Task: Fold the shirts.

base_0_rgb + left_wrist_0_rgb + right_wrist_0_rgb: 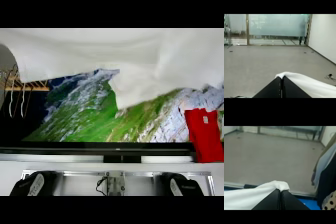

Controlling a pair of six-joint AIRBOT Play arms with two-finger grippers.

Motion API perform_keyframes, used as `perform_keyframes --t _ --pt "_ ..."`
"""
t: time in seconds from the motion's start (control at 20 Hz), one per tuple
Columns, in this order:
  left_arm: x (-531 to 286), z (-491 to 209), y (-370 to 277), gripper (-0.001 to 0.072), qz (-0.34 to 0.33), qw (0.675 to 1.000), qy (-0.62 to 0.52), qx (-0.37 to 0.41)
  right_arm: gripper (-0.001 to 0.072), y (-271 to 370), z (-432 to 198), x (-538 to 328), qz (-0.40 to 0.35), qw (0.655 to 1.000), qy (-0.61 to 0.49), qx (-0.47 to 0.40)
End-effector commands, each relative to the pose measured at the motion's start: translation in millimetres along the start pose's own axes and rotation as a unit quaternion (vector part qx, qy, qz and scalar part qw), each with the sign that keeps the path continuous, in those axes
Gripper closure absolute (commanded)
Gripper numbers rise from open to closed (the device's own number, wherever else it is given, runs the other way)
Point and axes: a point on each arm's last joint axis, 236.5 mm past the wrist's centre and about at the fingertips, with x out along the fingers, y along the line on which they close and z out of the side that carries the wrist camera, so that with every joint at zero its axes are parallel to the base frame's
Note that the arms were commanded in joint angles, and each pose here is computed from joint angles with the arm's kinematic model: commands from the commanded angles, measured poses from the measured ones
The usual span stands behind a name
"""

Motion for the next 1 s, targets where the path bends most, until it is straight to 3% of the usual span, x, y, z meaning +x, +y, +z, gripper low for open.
perform_keyframes --t 0.0,0.25,0.4,0.65,0.8,0.95 --pt "-45.6 7.2 -13.8 0.0679 0.028 1.0 0.006 0.006 0.0647 -7.2 9.3 -49.7 -0.028 1.0 -0.003 -0.002" --pt "-34.4 -34.0 -1.2 0.0678 0.036 0.995 0.09 0.001 0.0647 -9.8 -29.0 -25.7 -0.026 0.997 0.079 0.0" --pt "-9.0 -92.8 18.9 0.0677 0.034 0.981 0.191 -0.028 0.0647 -13.2 -101.5 8.9 -0.019 0.974 0.227 0.01" --pt "34.1 -269.5 68.4 0.0677 0.023 0.909 0.404 -0.098 0.0647 -0.5 -270.3 96.0 0.02 0.89 0.453 0.044" --pt "58.0 -391.8 99.1 0.0678 0.036 0.851 0.496 -0.172 0.0647 25.1 -371.2 160.3 0.057 0.86 0.499 0.09" --pt "98.3 -480.1 123.9 0.0678 0.053 0.825 0.523 -0.206 0.0647 59.9 -445.0 227.4 0.091 0.844 0.497 0.181"
